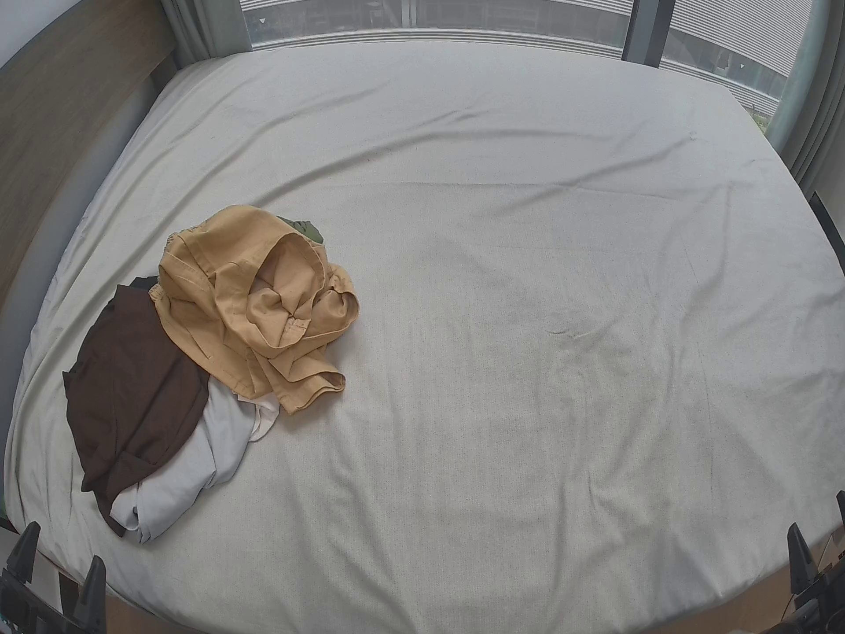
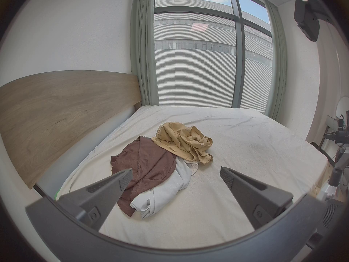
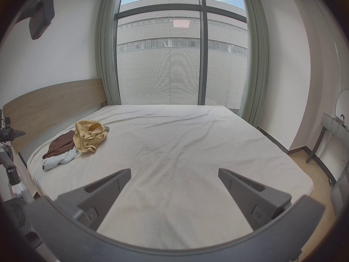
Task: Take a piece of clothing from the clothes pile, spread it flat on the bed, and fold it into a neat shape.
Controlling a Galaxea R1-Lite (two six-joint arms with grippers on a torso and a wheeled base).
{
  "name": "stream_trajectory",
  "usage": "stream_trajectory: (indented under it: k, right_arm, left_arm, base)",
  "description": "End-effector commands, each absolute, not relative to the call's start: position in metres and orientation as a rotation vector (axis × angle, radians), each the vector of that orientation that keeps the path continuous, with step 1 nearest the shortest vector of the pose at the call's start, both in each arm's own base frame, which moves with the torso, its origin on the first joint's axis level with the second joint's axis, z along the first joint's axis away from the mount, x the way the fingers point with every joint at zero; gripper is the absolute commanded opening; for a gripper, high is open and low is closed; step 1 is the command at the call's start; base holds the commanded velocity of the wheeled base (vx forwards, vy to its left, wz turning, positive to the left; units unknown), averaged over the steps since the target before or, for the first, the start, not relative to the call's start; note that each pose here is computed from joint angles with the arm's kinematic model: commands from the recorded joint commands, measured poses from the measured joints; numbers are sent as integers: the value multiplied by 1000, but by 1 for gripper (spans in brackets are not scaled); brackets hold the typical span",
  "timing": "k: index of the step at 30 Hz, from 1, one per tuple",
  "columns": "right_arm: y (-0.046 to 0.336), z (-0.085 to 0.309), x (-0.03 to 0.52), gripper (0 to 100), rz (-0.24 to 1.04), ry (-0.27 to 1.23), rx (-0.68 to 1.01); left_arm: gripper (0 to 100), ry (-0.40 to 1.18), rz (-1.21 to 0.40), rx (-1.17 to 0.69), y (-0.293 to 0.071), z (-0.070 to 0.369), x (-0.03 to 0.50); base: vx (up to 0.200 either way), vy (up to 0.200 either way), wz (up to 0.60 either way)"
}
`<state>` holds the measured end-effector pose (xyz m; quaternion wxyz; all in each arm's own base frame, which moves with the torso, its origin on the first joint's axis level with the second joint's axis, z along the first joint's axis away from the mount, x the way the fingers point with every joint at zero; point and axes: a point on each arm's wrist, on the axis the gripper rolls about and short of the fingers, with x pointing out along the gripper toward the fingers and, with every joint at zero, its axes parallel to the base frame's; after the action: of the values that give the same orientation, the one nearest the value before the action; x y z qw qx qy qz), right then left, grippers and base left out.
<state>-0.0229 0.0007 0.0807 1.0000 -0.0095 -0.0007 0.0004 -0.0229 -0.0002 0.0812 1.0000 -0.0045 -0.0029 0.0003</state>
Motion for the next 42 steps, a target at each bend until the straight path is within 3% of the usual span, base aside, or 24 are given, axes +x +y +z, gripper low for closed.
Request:
stream_trajectory:
  k: [1,3,6,14,24,42]
  right_arm:
    - [1,76,-22,100,8,8,-26]
    - [1,77,-23,100,21,-11,-29]
    - [2,122,-25,100,19,-151,-40]
    - [2,125,2,100,132,56,-7]
    - [11,164,52,100,304,142,-7]
    - [62,191,147,100,536,234,46]
  left_arm:
    - [100,-5,2,-11,0,76,-23]
    - [100,-5,2,-11,0,76,-23]
    - [100,-5,3,-11,0,76,-23]
    - [100,-5,2,-11,0,76,-23]
    - [100,-5,2,-9,0,76,-23]
    - [100,-5,5,-12,0,76,-23]
  base:
    - [0,0,0]
    - [0,0,0]
    - [0,0,0]
    - [0,0,0]
    - [0,0,0]
    - [0,0,0]
